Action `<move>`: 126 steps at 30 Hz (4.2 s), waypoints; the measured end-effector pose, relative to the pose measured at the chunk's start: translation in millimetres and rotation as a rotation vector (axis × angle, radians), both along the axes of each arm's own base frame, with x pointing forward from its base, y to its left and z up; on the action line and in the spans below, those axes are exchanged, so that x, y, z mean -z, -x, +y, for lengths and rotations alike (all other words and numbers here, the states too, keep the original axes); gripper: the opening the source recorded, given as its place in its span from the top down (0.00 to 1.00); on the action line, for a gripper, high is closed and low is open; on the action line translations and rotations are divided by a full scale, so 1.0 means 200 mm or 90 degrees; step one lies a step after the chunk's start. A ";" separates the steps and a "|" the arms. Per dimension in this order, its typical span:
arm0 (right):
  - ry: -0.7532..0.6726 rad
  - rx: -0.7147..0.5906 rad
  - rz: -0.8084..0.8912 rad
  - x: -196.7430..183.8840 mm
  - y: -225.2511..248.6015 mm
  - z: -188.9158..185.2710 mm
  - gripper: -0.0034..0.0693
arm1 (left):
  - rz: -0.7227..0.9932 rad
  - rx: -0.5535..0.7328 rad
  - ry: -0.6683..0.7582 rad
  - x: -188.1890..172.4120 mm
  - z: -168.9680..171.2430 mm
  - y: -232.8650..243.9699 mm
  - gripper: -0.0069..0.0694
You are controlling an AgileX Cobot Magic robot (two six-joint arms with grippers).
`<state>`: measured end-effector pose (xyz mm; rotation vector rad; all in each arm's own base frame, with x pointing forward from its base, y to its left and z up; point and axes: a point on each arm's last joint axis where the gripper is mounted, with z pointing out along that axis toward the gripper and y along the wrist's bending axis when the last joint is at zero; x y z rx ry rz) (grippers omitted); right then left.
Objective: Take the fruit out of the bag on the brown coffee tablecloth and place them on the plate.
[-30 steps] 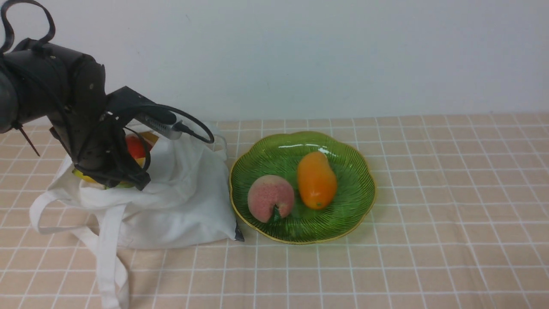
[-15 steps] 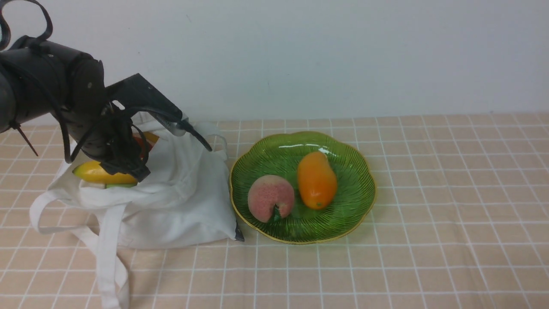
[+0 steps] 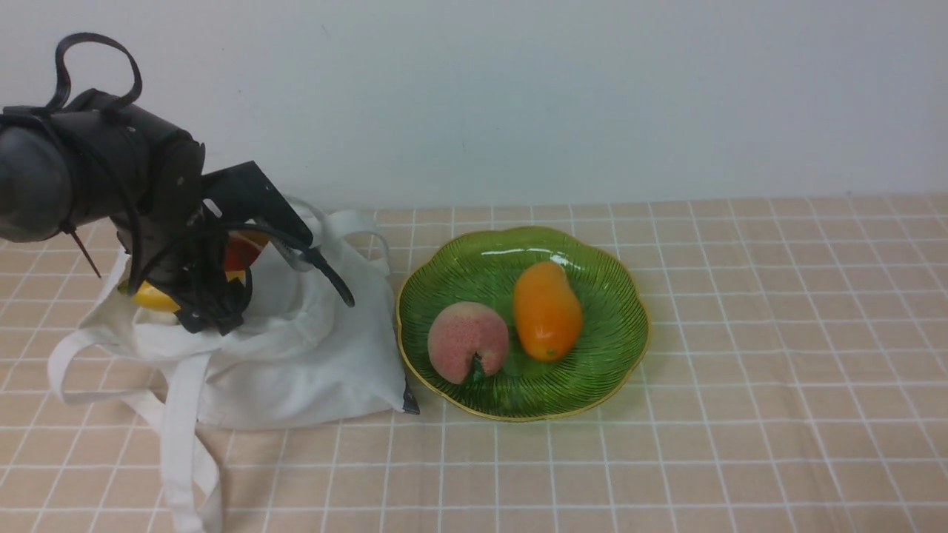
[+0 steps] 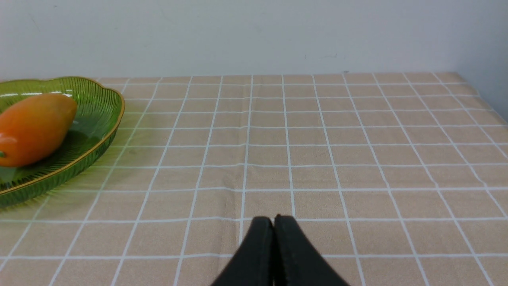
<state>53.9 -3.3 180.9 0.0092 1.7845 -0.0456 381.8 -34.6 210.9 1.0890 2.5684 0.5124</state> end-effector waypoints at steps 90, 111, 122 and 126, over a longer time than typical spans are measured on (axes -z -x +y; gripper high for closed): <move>0.000 0.000 0.000 0.00 0.00 0.00 0.97 | 0.097 -0.249 0.671 0.08 -1.03 0.11 0.47; -0.001 0.000 0.000 0.00 0.00 0.00 0.97 | -0.008 -0.129 0.628 -0.42 -0.71 0.20 0.55; -0.001 0.000 0.000 0.00 0.00 0.00 0.97 | -0.230 0.009 0.622 -1.16 -0.37 0.89 0.92; -0.001 0.000 0.000 0.00 0.00 0.00 0.97 | -0.330 0.019 0.641 -1.23 -0.22 1.18 0.92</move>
